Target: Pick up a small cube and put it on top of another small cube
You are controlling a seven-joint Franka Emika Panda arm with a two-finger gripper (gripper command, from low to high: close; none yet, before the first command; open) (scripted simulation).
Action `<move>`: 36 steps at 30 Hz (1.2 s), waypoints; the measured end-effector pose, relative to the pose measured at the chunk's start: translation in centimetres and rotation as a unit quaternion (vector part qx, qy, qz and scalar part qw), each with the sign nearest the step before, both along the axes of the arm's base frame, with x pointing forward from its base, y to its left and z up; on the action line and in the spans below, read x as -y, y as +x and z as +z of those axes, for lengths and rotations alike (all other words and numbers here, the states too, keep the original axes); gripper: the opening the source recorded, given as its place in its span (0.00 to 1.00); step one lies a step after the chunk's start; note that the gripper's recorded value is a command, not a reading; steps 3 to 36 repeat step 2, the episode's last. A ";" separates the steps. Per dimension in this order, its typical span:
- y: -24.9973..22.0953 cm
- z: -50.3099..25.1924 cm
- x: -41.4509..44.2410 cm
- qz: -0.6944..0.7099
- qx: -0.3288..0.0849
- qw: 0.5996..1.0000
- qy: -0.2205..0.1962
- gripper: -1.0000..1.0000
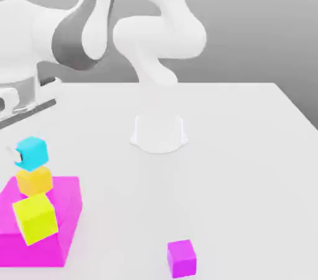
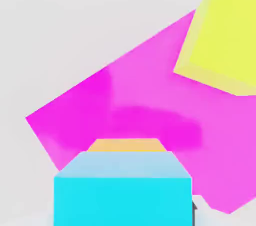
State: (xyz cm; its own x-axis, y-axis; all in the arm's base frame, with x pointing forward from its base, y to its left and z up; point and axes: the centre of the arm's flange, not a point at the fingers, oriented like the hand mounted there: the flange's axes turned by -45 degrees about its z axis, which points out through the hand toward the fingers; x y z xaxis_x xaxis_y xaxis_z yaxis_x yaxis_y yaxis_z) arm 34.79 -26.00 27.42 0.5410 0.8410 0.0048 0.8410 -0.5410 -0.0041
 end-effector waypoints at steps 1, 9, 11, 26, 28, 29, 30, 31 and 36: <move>0.0 0.0 0.0 0.000 0.000 1.000 0.000 1.00; 0.0 0.0 0.0 0.000 0.000 1.000 0.000 1.00; 0.0 0.0 0.0 0.000 0.000 1.000 0.000 1.00; 0.0 0.0 0.0 0.000 0.000 1.000 0.000 1.00; 0.0 0.0 0.0 0.000 0.000 1.000 0.000 1.00; 0.0 0.0 0.0 0.000 0.000 1.000 0.000 1.00; 0.0 0.0 0.0 0.000 0.000 1.000 0.000 1.00; 0.0 0.0 0.0 0.000 0.000 1.000 0.000 1.00; 0.0 0.0 0.0 0.000 0.000 1.000 0.000 1.00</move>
